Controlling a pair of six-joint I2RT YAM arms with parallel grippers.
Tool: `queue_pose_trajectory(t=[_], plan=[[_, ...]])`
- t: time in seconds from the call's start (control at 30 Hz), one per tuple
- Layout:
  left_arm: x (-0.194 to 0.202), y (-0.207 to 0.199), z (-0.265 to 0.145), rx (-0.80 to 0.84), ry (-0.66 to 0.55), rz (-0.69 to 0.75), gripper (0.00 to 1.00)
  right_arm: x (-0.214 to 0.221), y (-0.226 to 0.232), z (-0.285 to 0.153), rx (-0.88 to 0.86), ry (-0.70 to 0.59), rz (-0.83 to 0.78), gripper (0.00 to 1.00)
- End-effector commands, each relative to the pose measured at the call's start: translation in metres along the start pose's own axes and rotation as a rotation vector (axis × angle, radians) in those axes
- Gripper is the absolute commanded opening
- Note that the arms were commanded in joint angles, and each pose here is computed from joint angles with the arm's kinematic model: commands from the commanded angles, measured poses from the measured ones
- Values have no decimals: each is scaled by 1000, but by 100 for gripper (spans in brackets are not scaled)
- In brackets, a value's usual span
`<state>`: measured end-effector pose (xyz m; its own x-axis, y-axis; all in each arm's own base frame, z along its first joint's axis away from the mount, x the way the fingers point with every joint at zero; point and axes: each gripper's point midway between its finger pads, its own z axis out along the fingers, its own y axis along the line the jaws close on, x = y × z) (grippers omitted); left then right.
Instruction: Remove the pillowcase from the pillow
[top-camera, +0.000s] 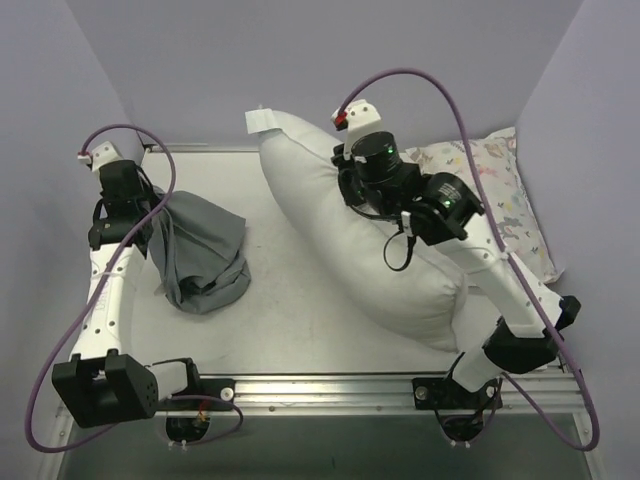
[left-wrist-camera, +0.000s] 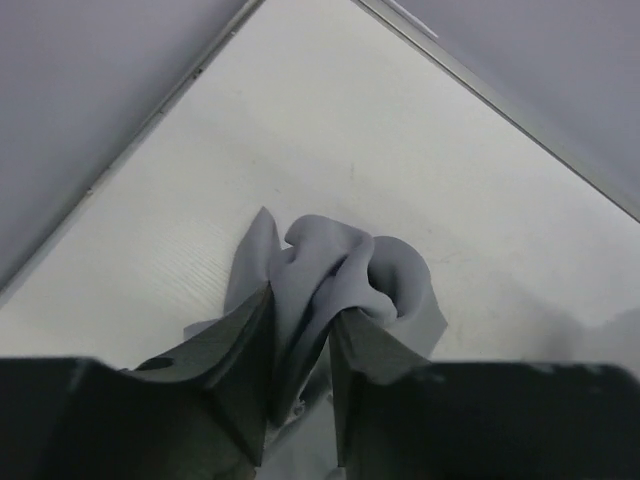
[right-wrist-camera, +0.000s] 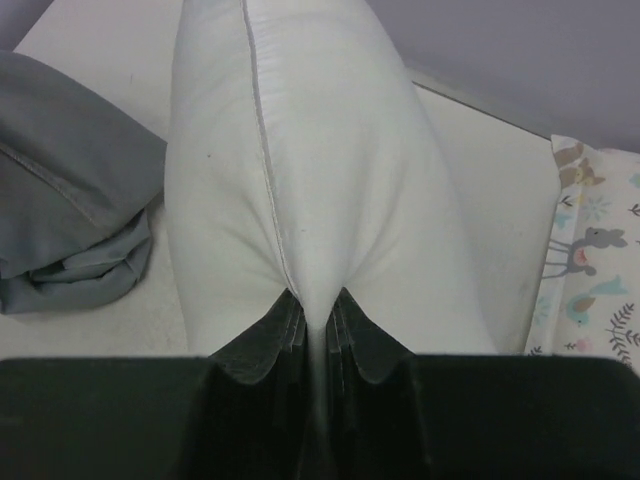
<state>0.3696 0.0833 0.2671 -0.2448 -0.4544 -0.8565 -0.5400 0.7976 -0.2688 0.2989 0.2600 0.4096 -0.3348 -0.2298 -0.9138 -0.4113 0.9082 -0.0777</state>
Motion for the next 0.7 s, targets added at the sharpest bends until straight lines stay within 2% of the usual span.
queue_pose_trajectory(t=[0.0, 0.03, 0.07, 0.13, 0.17, 0.23, 0.33, 0.47, 0.53, 0.6, 0.67], plan=[[10, -25, -14, 116, 19, 32, 37, -16, 27, 38, -78, -125, 87, 0], [11, -28, -20, 138, 12, 26, 46, -15, 40, 51, -116, -152, 118, 0], [16, -30, -21, 159, 14, 18, 56, 25, 60, 74, -166, -66, 135, 0], [29, -31, -25, 194, 44, 13, 64, 41, 87, 95, -251, -68, 204, 0], [32, -34, -26, 213, 54, 7, 67, 80, 100, 114, -274, 7, 208, 0], [34, -36, -34, 243, 54, 5, 70, 95, 132, 123, -372, 3, 291, 0], [25, -38, -51, 274, 23, 5, 75, 143, 163, 138, -430, 73, 316, 0], [18, -44, -74, 329, 1, 8, 77, 165, 154, 159, -395, 131, 353, 1], [16, -49, -90, 371, -18, 5, 78, 162, 145, 164, -374, 128, 354, 8], [20, -53, -99, 403, -16, -6, 78, 169, 129, 172, -282, 157, 306, 22], [25, -64, -113, 459, -15, -3, 79, 158, 122, 175, -257, 134, 274, 33]])
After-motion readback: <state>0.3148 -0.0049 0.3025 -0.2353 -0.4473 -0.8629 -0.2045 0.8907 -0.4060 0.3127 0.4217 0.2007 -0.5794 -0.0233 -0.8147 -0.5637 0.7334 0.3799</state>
